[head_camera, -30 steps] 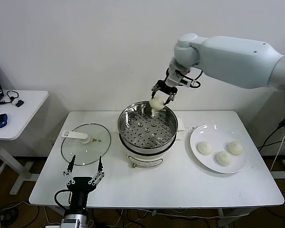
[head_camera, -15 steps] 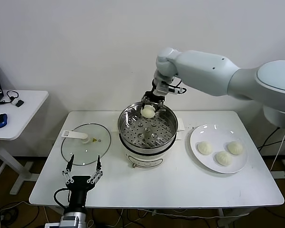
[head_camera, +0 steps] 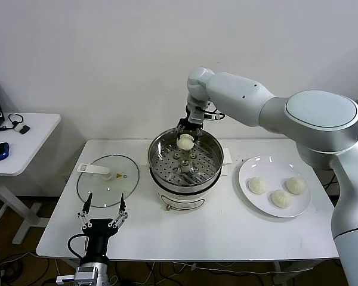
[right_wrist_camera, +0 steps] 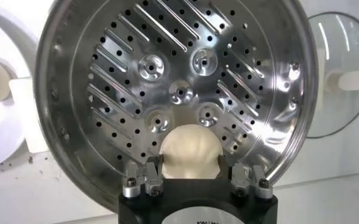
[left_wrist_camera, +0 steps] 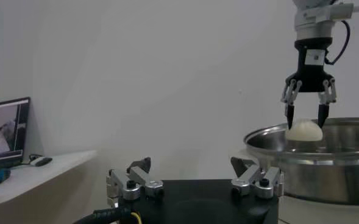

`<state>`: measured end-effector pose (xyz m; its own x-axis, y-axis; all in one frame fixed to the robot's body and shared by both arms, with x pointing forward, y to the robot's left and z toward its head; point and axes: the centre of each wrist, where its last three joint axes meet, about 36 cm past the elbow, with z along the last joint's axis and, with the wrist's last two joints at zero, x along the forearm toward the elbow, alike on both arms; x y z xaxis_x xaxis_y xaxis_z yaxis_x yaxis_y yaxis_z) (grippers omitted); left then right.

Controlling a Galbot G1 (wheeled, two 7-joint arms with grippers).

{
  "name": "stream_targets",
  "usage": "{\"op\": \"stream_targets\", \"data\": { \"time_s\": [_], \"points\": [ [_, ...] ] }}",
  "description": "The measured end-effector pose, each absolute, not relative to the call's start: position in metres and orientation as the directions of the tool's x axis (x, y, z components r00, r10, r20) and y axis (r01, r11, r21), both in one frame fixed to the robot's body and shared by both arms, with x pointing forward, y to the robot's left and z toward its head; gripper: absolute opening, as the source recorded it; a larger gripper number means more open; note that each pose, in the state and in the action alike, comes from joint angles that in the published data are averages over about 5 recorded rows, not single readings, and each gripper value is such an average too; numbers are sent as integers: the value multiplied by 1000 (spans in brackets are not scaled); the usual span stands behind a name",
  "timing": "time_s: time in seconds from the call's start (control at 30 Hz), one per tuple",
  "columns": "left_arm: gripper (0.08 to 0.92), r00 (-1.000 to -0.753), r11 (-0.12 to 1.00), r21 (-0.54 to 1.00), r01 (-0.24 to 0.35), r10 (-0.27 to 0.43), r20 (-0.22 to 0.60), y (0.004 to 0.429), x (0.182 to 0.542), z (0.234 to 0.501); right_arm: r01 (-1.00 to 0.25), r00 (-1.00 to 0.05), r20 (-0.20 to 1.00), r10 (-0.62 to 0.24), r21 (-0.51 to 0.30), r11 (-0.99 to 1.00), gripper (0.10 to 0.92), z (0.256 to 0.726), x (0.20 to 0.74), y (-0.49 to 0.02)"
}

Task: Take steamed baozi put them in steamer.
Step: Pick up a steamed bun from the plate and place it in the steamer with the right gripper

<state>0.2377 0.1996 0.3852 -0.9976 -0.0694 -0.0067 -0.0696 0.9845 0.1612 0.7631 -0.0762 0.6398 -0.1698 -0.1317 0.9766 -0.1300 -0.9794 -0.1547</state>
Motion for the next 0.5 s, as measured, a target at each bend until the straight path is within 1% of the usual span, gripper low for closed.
{"op": "stream_targets", "data": {
  "time_s": [0.37,0.43,0.5],
  "points": [
    [823,-997,985,156,-72,-71,-10,200,239,386,-152,-175,976,-130,-157,-976,630,630,769,-69],
    [823,-997,985,156,-72,-71,-12,200,239,386,-154,-177,975,-133,-161,-975,644,630,769,-69],
    [823,-997,985,155,-72,-71,-13,200,239,387,-156,-178,974,-137,-165,-974,681,631,770,-69]
  ]
}}
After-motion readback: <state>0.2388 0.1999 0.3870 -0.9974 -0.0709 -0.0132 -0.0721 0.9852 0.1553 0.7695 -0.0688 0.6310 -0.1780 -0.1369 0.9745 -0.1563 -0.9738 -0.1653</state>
